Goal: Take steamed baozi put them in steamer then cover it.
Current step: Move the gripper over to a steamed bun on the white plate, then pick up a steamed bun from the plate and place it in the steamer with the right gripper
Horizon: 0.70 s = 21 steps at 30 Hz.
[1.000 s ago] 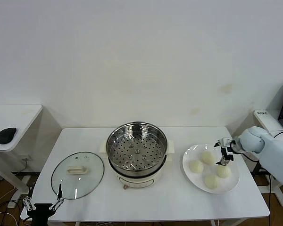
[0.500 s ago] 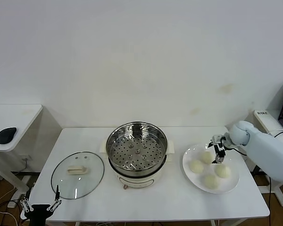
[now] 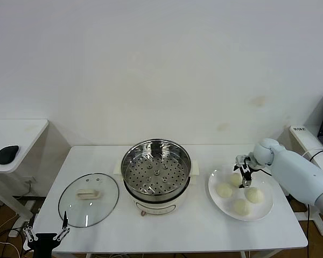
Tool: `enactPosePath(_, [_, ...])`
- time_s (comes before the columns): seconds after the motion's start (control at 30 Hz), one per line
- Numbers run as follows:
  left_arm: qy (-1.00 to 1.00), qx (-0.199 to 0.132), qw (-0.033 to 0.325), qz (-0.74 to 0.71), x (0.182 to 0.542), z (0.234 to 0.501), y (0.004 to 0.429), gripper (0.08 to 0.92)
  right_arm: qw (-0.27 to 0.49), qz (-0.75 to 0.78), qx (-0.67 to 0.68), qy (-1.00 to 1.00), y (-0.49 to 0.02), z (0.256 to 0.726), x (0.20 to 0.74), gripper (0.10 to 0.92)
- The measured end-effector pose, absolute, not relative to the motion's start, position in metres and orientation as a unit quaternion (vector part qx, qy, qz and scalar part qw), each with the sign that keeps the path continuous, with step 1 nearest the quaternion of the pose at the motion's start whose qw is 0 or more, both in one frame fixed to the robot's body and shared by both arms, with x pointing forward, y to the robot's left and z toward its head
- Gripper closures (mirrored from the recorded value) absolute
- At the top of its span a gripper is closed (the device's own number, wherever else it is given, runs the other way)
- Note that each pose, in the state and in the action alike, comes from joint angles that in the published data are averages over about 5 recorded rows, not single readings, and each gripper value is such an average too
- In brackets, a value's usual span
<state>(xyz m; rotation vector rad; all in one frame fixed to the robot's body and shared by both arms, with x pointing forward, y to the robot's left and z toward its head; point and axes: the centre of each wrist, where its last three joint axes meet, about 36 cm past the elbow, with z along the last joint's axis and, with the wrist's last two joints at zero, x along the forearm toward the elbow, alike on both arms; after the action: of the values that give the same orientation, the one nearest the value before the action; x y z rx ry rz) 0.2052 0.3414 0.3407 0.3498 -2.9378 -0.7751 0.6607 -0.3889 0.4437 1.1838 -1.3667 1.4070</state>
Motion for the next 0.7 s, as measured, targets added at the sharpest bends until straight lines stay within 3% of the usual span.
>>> enactPosePath(0.27, [-0.959,0.115,0.04,-0.255,0.206,0.341,0.344,0.177,0.412,0.558,0.472,-0.544,-0.389,0.444,0.661,0.373])
enactPosePath(0.7, [-0.959,0.112,0.035,-0.257,0.208,0.343,0.345,0.177,0.394,0.561,0.476,-0.551,-0.385,0.484,0.666,0.377])
